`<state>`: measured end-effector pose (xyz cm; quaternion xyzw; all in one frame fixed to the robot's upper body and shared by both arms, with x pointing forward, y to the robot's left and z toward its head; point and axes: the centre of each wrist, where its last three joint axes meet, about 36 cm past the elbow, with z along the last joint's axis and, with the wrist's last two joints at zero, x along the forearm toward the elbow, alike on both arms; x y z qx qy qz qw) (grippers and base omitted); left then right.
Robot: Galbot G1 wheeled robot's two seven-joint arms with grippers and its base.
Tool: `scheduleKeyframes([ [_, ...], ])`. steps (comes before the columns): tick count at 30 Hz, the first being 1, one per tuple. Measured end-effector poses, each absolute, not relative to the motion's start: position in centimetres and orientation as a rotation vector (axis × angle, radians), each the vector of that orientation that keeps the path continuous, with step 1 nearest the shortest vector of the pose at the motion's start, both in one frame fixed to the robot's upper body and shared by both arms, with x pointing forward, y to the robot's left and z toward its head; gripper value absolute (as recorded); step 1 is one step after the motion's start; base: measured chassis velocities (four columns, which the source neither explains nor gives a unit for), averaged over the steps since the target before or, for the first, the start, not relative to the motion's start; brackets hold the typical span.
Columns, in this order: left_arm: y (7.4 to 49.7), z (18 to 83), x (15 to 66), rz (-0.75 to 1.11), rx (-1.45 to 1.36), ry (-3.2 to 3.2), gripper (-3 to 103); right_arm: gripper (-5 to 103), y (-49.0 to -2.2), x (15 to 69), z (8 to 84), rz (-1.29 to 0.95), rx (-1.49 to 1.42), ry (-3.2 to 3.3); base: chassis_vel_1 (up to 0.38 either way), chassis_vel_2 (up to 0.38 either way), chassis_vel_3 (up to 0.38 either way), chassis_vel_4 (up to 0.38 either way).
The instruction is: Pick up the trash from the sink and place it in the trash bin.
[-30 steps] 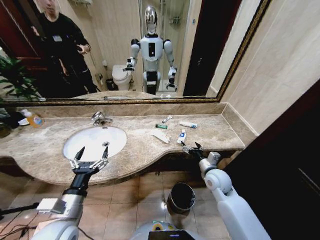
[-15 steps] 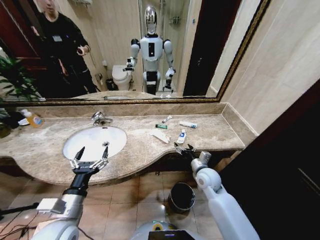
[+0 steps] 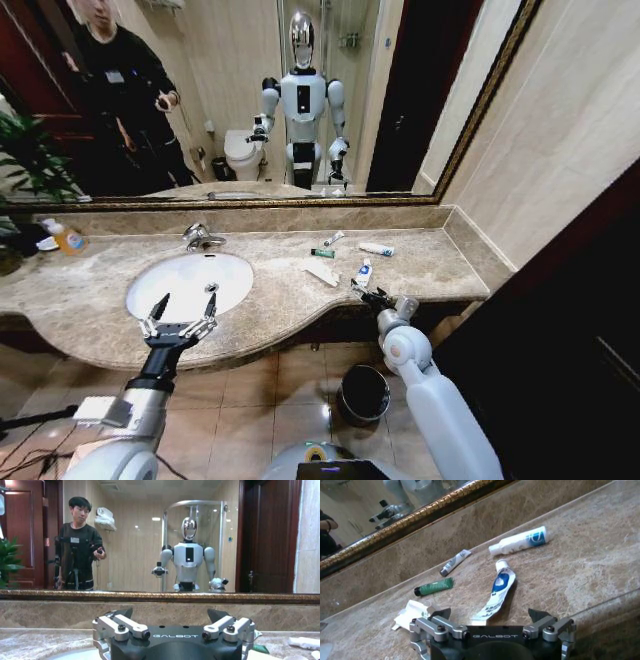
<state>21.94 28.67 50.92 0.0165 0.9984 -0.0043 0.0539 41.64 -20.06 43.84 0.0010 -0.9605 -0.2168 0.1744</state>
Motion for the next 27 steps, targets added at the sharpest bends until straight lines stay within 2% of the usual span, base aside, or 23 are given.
scheduleKeyframes([
  [27,28.7,50.9,21.9,-0.013,0.050,3.033,100,101,-18.3,43.3,42.8,-0.692,0.028,-2.703,0.000,0.000,0.000,0.000],
])
